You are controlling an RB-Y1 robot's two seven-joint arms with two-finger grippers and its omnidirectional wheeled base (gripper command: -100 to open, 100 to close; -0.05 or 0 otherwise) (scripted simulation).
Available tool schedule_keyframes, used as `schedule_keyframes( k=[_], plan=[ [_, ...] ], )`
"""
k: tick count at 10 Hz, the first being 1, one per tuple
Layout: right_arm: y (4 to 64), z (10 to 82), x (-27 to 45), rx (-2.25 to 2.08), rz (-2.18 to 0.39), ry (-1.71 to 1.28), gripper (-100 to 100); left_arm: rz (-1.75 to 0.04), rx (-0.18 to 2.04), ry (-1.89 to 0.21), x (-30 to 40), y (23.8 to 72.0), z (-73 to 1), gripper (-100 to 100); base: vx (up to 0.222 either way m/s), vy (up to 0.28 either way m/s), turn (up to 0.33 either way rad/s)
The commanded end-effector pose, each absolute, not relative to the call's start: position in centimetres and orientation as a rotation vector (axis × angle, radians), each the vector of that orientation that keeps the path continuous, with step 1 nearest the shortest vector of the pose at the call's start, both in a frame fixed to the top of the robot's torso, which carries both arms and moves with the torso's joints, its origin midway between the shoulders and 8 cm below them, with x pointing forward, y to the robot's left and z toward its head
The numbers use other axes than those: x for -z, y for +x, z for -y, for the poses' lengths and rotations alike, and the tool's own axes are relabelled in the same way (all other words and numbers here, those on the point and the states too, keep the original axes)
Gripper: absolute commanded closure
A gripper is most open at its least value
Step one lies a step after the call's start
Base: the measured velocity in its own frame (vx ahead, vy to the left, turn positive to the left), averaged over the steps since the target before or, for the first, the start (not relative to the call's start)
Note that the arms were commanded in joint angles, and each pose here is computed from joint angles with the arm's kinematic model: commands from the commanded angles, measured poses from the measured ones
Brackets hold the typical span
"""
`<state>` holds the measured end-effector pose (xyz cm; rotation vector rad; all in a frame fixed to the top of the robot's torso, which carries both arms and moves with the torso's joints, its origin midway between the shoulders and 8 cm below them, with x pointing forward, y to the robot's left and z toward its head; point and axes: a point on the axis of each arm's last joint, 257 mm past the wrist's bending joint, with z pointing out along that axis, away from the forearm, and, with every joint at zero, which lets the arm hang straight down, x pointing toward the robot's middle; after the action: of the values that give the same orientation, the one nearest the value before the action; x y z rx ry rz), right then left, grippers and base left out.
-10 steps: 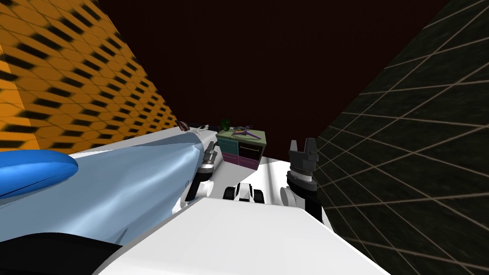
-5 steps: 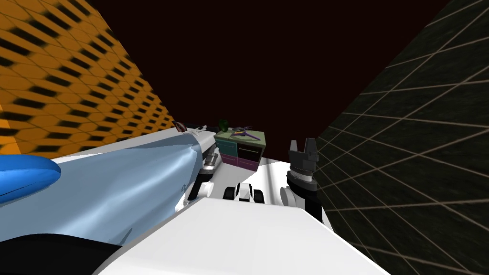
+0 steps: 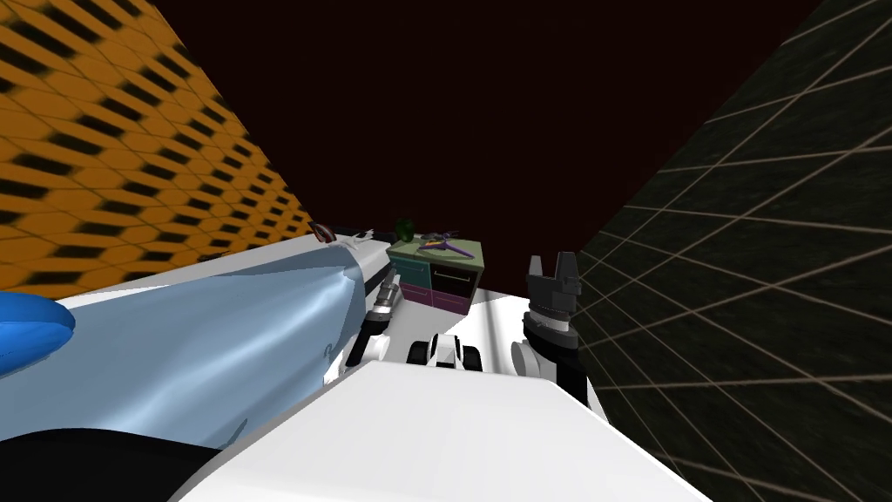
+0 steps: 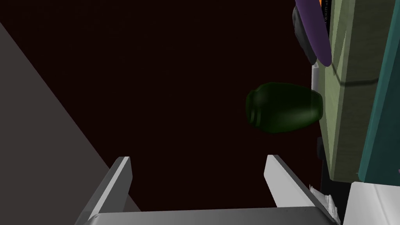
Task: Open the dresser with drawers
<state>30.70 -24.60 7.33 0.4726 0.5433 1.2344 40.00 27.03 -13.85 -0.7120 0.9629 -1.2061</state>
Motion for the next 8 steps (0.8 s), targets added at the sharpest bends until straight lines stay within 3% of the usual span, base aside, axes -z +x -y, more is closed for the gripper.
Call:
schedule_keyframes(
  k=[1,8],
  plan=[
    [30.7,24.6,-7.3,-1.234,-0.543,0.473,0,-0.986,1.198,-0.717,15.7,40.1,-27.3,-100,0.067,-0.013,-0.015],
    [30.7,24.6,-7.3,-1.234,-0.543,0.473,0,-1.036,1.184,-0.724,20.7,39.9,-27.9,-100,0.070,-0.009,-0.028]
  ],
)
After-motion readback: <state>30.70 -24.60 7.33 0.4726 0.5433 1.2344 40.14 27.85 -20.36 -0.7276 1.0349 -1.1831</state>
